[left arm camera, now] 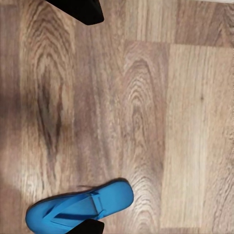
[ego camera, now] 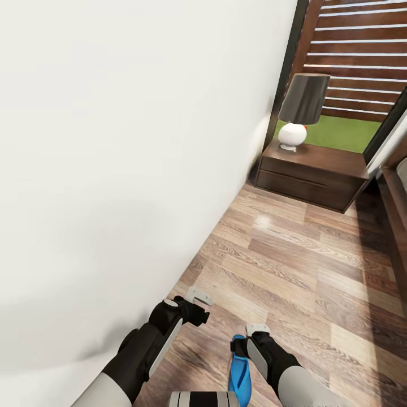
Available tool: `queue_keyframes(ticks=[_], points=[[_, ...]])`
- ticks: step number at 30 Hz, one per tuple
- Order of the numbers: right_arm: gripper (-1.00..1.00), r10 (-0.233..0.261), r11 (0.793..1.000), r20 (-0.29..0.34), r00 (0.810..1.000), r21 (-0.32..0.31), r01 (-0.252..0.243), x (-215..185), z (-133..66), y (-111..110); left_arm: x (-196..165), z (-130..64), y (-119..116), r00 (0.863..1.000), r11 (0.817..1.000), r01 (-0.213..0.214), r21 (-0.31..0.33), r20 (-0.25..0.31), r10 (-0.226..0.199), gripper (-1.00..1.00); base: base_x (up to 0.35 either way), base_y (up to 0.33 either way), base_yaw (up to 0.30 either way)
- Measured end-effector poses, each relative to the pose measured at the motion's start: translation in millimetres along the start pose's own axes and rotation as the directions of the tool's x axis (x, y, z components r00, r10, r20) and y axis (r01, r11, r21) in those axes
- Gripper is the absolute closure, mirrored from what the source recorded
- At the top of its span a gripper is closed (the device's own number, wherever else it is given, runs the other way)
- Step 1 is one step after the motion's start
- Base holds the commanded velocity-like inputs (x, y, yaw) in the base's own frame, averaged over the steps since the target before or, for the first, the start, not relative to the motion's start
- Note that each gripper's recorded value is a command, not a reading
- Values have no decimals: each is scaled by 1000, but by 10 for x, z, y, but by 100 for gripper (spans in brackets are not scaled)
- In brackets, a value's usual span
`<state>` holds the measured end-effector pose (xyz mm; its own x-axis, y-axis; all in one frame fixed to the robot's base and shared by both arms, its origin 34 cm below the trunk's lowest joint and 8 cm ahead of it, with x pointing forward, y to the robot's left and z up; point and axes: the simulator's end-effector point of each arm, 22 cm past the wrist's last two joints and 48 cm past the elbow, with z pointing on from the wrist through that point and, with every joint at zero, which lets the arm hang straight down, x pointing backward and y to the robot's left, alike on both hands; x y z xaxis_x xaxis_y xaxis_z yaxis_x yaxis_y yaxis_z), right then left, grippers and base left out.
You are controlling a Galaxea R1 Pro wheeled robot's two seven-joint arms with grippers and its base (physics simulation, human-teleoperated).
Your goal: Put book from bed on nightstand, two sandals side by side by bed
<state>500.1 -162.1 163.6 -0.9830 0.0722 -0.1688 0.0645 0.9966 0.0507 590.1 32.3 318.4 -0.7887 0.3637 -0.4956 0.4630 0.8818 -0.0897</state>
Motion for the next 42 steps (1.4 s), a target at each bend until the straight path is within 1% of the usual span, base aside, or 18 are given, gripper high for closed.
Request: queue_keyframes(ticks=[8,13,36,42], points=[[-100,-2,1000,-5,1000,-3,2,-20,-10,23,-7,-4,1,1000,1000,0,0,2,0,-100,0,0,0],[-100,-2,1000,-25,1000,-3,2,50,63,27,77,75,-8,1000,1000,6,7,-16,-6,-100,0,0,0],[-100,-5,1000,10,1000,-7,5,-221,8,66,73,73,-7,1000,1000,6,7,-15,-6,-100,0,0,0],[-100,-4,1000,-10,1000,-6,4,-159,98,58,175,165,-18,999,1000,14,16,-37,-13,-100,0,0,0]])
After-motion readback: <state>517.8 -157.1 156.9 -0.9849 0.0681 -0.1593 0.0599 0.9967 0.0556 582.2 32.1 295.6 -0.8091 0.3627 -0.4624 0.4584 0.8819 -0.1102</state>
